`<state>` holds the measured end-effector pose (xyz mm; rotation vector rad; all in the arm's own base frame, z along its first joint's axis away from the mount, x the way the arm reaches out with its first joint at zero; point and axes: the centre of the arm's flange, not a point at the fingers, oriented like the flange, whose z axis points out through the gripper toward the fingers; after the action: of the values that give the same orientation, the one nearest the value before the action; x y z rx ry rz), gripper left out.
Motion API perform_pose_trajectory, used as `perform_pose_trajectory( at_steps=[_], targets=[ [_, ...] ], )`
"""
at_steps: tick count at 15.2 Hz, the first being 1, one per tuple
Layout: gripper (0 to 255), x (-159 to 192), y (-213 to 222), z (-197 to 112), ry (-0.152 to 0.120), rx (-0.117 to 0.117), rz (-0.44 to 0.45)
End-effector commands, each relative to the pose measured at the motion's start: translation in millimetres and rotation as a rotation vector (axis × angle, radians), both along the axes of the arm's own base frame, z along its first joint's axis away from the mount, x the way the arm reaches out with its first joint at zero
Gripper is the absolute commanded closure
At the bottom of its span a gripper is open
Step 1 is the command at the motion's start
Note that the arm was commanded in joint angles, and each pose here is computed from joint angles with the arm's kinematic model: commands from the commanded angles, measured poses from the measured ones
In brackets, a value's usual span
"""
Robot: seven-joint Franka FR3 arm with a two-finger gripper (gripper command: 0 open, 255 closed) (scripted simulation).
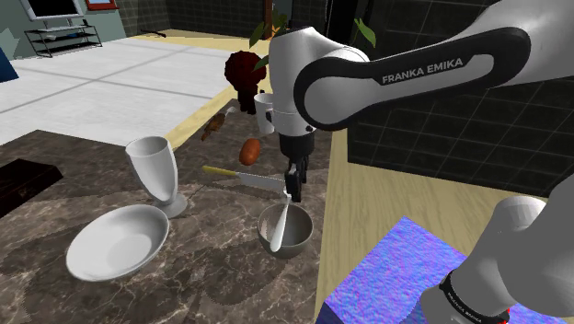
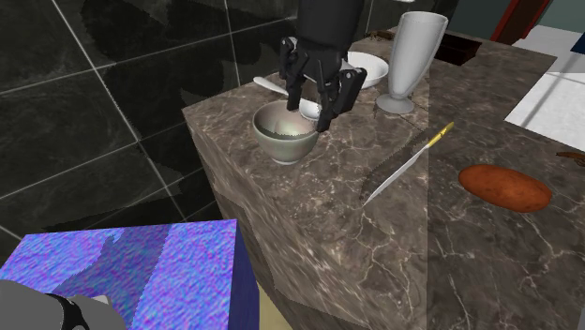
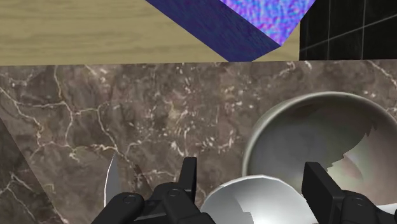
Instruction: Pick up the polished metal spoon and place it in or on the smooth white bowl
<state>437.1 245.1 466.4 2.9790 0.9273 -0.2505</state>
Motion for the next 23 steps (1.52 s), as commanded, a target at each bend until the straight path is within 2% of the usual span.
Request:
perform_pose_trajectory(
  at_steps=[1,5,12,13,18,22,23],
  targets=[
    [255,-0.1,0.0,-11.2,0.000,0.000,0.000],
    [255,-0.1,0.0,-32.2,0.000,0.000,0.000],
    [255,-0.1,0.0,-32.2,0.000,0.000,0.000],
    [0,-0.1,0.0,-32.2,0.000,0.000,0.000],
    [0,-0.1,0.0,-32.2,0.000,0.000,0.000],
    [0,7.3,2.9,17.2,0.000,0.000,0.000],
    [0,7.3,2.9,17.2,0.000,0.000,0.000]
  ],
)
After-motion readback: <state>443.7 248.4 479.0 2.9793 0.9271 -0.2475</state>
